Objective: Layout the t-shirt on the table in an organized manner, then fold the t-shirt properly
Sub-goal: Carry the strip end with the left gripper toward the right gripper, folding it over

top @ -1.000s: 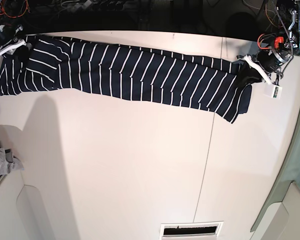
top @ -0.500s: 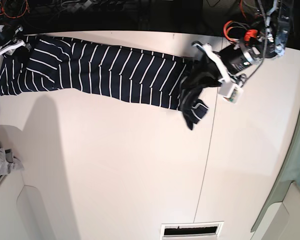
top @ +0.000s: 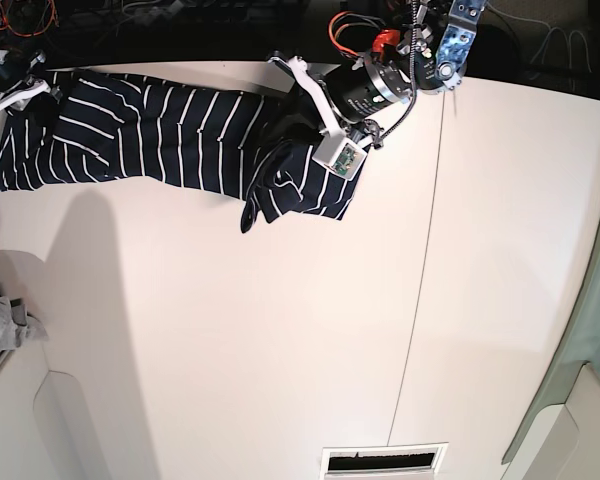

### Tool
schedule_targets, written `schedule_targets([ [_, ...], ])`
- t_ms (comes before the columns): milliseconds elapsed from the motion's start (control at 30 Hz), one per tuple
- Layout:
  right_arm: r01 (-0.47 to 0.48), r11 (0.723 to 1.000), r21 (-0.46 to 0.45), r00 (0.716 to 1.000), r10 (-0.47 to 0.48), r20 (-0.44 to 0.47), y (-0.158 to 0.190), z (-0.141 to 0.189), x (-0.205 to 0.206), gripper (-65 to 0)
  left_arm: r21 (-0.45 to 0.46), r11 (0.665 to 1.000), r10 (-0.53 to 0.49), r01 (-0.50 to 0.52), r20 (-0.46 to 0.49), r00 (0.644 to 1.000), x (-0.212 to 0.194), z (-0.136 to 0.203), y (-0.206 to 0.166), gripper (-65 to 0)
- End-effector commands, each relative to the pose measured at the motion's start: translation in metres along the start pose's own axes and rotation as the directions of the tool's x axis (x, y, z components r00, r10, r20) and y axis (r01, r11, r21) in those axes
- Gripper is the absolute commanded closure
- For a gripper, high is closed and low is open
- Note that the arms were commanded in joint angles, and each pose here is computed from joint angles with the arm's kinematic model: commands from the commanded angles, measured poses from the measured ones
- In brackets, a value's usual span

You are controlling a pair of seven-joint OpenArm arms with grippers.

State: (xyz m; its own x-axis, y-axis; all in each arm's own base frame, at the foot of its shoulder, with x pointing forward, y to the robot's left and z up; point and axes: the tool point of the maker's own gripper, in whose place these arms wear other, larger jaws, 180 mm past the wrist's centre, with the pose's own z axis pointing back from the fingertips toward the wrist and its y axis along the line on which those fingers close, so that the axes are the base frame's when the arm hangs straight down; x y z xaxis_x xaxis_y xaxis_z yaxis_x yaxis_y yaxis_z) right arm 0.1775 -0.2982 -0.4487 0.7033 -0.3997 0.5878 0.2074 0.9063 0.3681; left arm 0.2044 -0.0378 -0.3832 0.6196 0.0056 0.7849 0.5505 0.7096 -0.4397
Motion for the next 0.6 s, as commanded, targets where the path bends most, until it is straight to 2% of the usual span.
schedule_targets([
  [0, -0.021, 1.0, 0.006, 0.999, 0.021, 0.034, -0.001, 0.004, 0.013, 0.0, -0.023, 1.0, 0.019, -0.018, 0.045, 0.999, 0.011, -0.004, -0.007, 0.0],
  [133, -0.021, 1.0, 0.006, 0.999, 0.021, 0.035, -0.001, 0.004, 0.013, 0.0, -0.062, 0.997, 0.049, -0.046, 0.04, 0.998, 0.009, -0.021, -0.021, 0.0],
  [300, -0.029, 1.0, -0.001, 0.999, 0.029, 0.028, -0.002, 0.004, 0.012, 0.0, -0.136, 0.991, 0.015, -0.015, 0.001, 1.0, -0.003, -0.039, -0.046, 0.0],
  [333, -0.032, 0.999, -0.003, 0.999, 0.032, 0.026, -0.003, 0.004, 0.012, 0.0, -0.137, 0.991, 0.001, -0.001, 0.001, 1.0, -0.006, -0.041, -0.047, -4.9],
  [433, -0.03, 1.0, -0.002, 0.999, 0.03, 0.027, -0.002, 0.004, 0.012, 0.0, -0.131, 0.991, -0.011, 0.011, -0.005, 1.0, -0.013, -0.047, -0.043, -26.4],
  [467, -0.028, 1.0, 0.0, 0.999, 0.028, 0.03, -0.002, 0.004, 0.013, 0.0, -0.13, 0.991, -0.012, 0.011, -0.01, 1.0, -0.014, -0.048, -0.041, -31.0],
  [500, -0.019, 1.0, 0.008, 0.999, 0.018, 0.038, -0.001, 0.004, 0.014, -4.8, -0.129, 0.992, -0.013, 0.011, -0.013, 1.0, -0.015, -0.049, -0.04, -32.8],
  [567, 0.006, 0.999, 0.032, 0.998, -0.008, 0.06, 0.002, 0.005, 0.02, -18.3, -0.136, 0.991, -0.012, 0.009, -0.015, 1.0, -0.015, -0.049, -0.042, -32.8],
])
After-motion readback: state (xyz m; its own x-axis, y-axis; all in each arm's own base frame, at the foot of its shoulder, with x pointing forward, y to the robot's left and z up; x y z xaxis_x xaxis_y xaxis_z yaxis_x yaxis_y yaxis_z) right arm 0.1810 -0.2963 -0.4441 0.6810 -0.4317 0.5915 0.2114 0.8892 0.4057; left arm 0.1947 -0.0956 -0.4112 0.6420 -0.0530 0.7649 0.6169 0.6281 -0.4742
